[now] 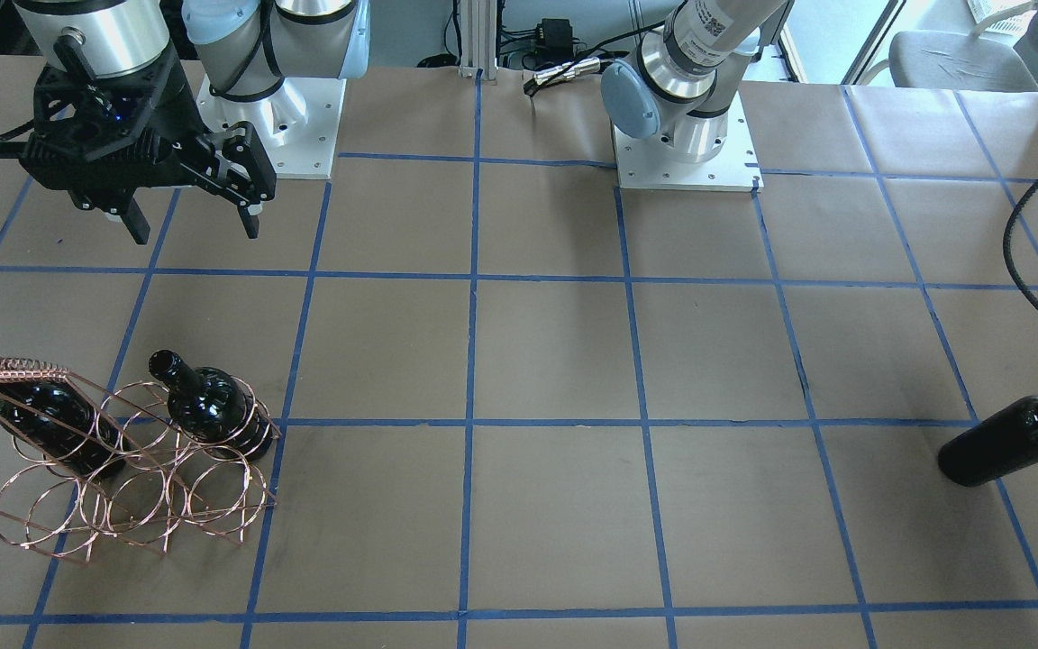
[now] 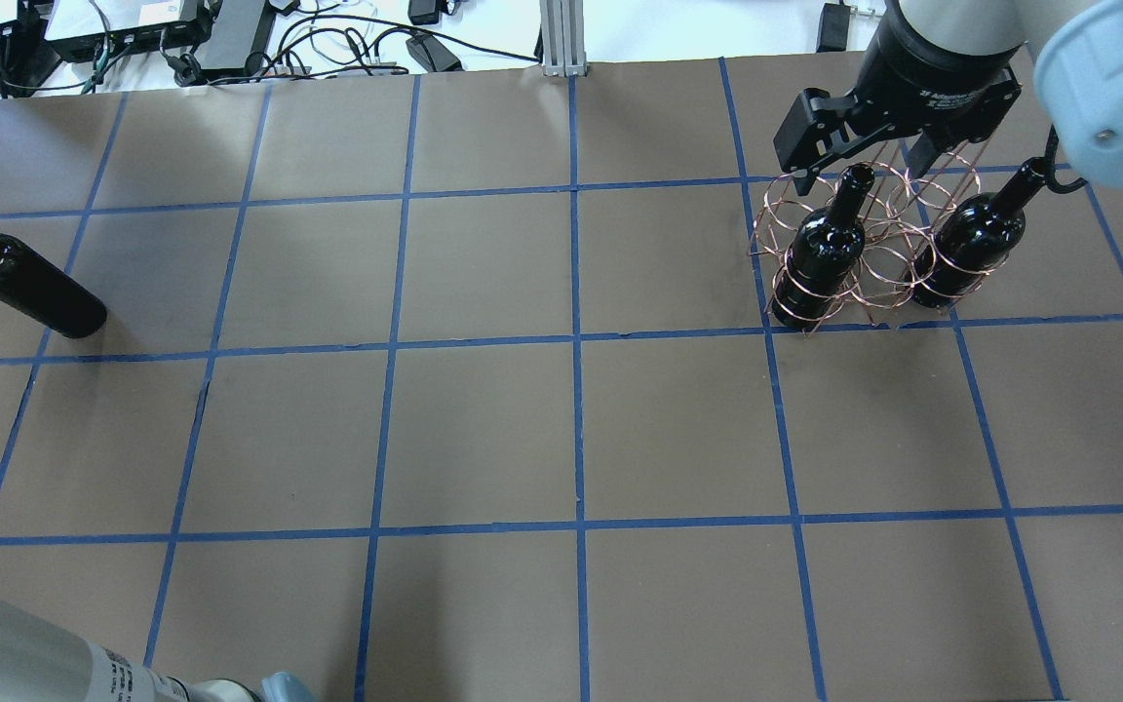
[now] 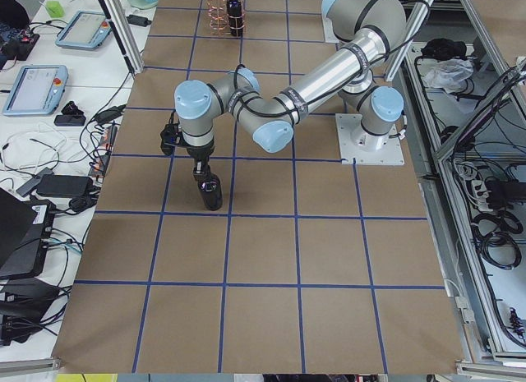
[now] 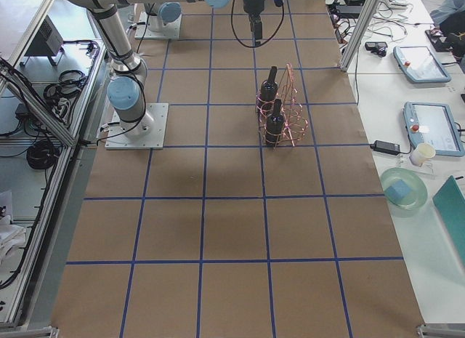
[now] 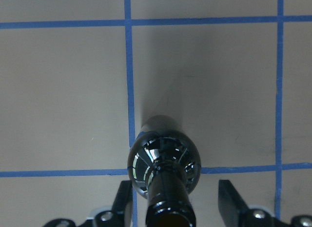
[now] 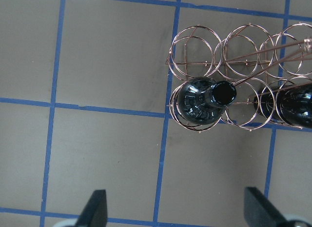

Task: Place wine into wine basket
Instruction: 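Close the left gripper on the bottle neck and lift it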

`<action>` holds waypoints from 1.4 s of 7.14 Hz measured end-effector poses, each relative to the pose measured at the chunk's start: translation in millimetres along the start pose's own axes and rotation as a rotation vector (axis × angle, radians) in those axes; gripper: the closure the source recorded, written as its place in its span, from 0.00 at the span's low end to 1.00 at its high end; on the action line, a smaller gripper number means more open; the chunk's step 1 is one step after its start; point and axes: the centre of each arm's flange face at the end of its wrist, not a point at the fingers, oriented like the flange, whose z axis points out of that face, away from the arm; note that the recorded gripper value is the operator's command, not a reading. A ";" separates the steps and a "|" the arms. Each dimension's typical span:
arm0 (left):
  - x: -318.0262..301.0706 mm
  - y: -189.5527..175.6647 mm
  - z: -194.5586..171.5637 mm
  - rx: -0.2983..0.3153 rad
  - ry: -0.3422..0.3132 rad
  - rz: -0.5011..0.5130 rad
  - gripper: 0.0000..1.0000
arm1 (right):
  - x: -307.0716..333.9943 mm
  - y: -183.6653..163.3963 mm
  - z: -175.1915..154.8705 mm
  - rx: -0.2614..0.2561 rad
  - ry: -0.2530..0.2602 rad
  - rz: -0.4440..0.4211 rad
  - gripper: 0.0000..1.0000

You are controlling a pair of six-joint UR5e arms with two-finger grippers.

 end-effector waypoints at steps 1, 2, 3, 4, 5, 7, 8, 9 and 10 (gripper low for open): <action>-0.9 -0.4 2.6 -0.005 -0.001 0.001 0.37 | 0.0 0.0 -0.1 0.000 0.000 -0.001 0.00; -1.5 -0.7 4.8 -0.009 0.000 0.001 0.37 | 0.0 -0.1 -0.1 0.001 0.000 -0.002 0.00; -1.9 -0.8 6.0 -0.011 0.000 0.001 0.39 | 0.0 -0.1 -0.1 0.001 0.000 -0.003 0.00; -2.1 -0.5 6.5 -0.015 -0.001 0.001 0.40 | 0.0 -0.1 -0.1 0.001 0.000 -0.003 0.00; -2.5 0.6 7.3 -0.025 -0.005 0.000 0.40 | -0.1 -0.1 -0.1 0.001 -0.001 -0.003 0.00; -2.9 2.4 7.9 -0.041 -0.011 0.000 0.49 | -0.1 0.0 -0.1 0.000 -0.001 -0.003 0.00; -2.8 2.8 8.4 -0.045 -0.010 0.000 0.68 | -0.1 0.0 0.0 0.000 -0.001 -0.003 0.00; -2.8 2.9 8.9 -0.047 -0.008 0.001 0.91 | -0.1 0.0 0.0 0.000 -0.002 -0.003 0.00; -2.8 2.8 9.2 -0.047 -0.008 0.001 1.00 | -0.2 0.0 0.0 0.000 -0.001 -0.003 0.00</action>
